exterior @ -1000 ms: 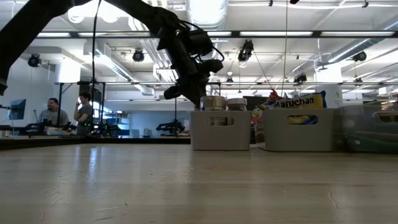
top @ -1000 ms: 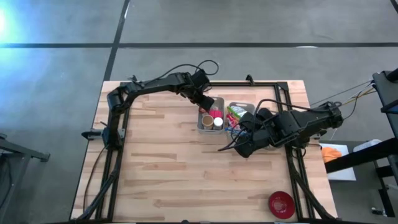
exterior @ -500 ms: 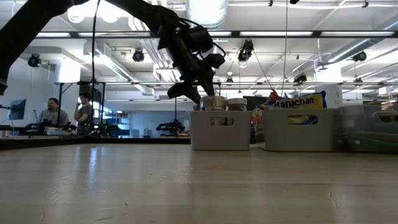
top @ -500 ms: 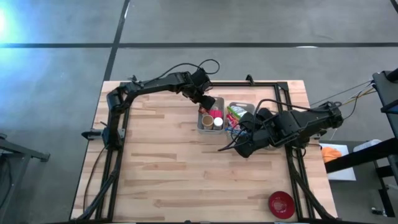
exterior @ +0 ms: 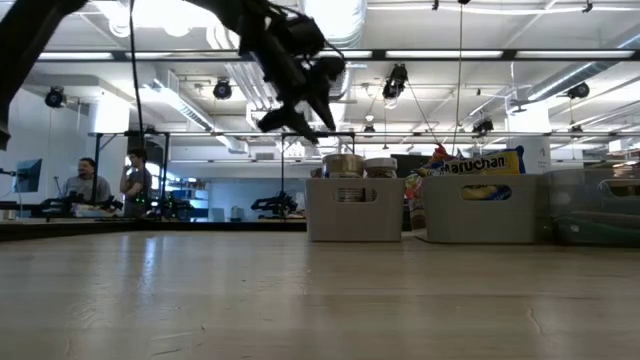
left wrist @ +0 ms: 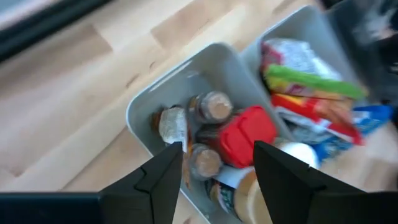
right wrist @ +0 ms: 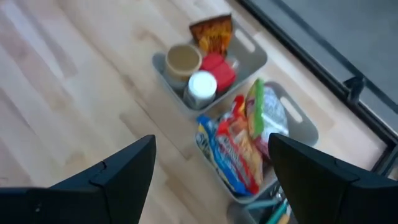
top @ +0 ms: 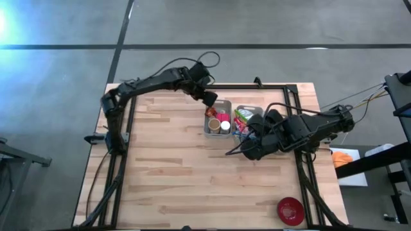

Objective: Pick & Place Food Item
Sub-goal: Return to Home Position

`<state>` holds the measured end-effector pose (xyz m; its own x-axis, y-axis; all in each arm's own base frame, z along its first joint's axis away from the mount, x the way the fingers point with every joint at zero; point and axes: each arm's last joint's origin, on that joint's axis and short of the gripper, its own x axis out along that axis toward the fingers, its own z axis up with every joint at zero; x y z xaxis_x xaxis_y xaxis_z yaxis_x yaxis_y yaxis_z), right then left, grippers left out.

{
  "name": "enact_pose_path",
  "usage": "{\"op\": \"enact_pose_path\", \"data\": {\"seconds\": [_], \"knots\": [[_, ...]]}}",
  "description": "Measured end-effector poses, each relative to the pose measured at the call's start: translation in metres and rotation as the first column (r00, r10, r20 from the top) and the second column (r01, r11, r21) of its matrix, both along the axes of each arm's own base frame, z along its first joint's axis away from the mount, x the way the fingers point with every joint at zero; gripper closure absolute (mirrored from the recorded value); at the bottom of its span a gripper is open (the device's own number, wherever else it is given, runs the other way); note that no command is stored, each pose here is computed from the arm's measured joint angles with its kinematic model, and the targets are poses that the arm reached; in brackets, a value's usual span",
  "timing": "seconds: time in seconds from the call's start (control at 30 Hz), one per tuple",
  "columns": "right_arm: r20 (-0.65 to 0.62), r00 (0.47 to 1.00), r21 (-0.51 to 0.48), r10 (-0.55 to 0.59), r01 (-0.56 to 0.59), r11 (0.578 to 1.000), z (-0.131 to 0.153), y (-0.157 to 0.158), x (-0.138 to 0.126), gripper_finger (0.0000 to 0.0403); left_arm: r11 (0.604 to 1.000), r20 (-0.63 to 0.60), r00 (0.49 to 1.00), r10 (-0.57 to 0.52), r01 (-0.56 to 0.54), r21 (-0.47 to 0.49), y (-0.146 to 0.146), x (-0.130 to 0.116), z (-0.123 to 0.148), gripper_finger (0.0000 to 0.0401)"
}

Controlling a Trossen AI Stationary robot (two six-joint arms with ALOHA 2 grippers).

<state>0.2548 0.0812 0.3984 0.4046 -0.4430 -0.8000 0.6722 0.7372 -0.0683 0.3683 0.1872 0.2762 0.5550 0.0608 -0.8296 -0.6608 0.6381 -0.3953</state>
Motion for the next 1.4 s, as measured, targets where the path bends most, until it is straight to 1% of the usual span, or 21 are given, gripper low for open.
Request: {"op": "enact_pose_path", "data": {"seconds": [0.1,0.2,0.3,0.4,0.5,0.6,0.67,0.7,0.77,0.83,0.9,0.97,1.0,1.1,1.17,1.27,1.3,1.33,1.4], "knots": [[0.048,0.999,-0.018,-0.015,0.016,1.000,0.003,0.000,-0.001,0.0094,0.998,0.045,0.998,-0.034,0.031,0.049,-0.006,-0.011,0.024,0.0202],[0.104,0.994,-0.015,0.025,-0.024,1.000,0.012,-0.001,-0.005,0.0094,0.992,0.084,0.993,-0.087,0.078,0.100,-0.018,-0.024,0.049,0.0202],[0.175,0.981,-0.026,0.083,-0.080,0.996,0.026,-0.005,-0.013,0.0094,0.963,0.114,0.976,-0.184,0.156,0.220,-0.040,-0.038,0.079,0.0202],[0.237,0.965,-0.045,0.109,-0.102,0.994,0.039,-0.011,-0.031,0.0094,0.906,0.111,0.963,-0.246,0.188,0.380,-0.068,-0.051,0.107,0.0202],[0.303,0.947,-0.055,0.111,-0.099,0.994,0.046,-0.018,-0.055,0.0094,0.824,0.074,0.966,-0.247,0.169,0.541,-0.097,-0.066,0.128,0.0202],[0.381,0.919,-0.046,0.106,-0.095,0.994,0.048,-0.024,-0.078,0.0094,0.748,0.030,0.982,-0.185,0.121,0.652,-0.122,-0.080,0.133,0.0202],[0.433,0.896,-0.027,0.100,-0.098,0.995,0.046,-0.029,-0.089,0.0094,0.713,0.003,0.988,-0.155,0.111,0.692,-0.137,-0.091,0.130,0.0202],[0.460,0.883,-0.018,0.096,-0.099,0.995,0.046,-0.031,-0.095,0.0094,0.703,0.002,0.989,-0.148,0.104,0.704,-0.143,-0.096,0.129,0.0202],[0.502,0.859,-0.014,0.100,-0.107,0.994,0.043,-0.034,-0.101,0.0094,0.711,0.019,0.989,-0.147,0.092,0.698,-0.153,-0.108,0.126,0.0202],[0.537,0.837,-0.011,0.101,-0.113,0.994,0.040,-0.036,-0.106,0.0094,0.732,0.054,0.987,-0.151,0.075,0.677,-0.162,-0.119,0.122,0.0202],[0.549,0.827,-0.025,0.119,-0.126,0.992,0.036,-0.038,-0.110,0.0094,0.756,0.098,0.984,-0.149,0.049,0.652,-0.171,-0.130,0.115,0.0202],[0.530,0.836,-0.048,0.142,-0.137,0.989,0.029,-0.039,-0.114,0.0094,0.773,0.144,0.977,-0.159,0.033,0.633,-0.178,-0.140,0.107,0.0202],[0.531,0.836,-0.066,0.137,-0.120,0.991,0.026,-0.040,-0.116,0.0094,0.779,0.168,0.972,-0.167,0.026,0.626,-0.182,-0.146,0.104,0.0202],[0.535,0.839,-0.154,0.101,-0.020,0.988,0.018,-0.043,-0.123,0.0094,0.795,0.230,0.955,-0.189,0.012,0.606,-0.190,-0.162,0.092,0.0202],[0.536,0.839,-0.196,0.090,0.020,0.980,0.013,-0.046,-0.128,0.0094,0.797,0.239,0.947,-0.214,0.028,0.603,-0.195,-0.173,0.083,0.0202],[0.498,0.858,-0.231,0.128,-0.011,0.973,0.009,-0.051,-0.140,0.0094,0.806,0.265,0.933,-0.246,0.045,0.590,-0.201,-0.191,0.075,0.0202],[0.485,0.863,-0.220,0.144,-0.039,0.975,0.009,-0.052,-0.144,0.0094,0.808,0.276,0.927,-0.255,0.048,0.587,-0.203,-0.197,0.074,0.0202],[0.490,0.861,-0.181,0.138,-0.054,0.982,0.006,-0.053,-0.147,0.0094,0.809,0.285,0.921,-0.264,0.051,0.585,-0.203,-0.203,0.073,0.0202],[0.547,0.833,-0.099,0.077,-0.027,0.995,0.007,-0.056,-0.154,0.0094,0.803,0.299,0.912,-0.281,0.053,0.594,-0.202,-0.214,0.073,0.0202]]}}
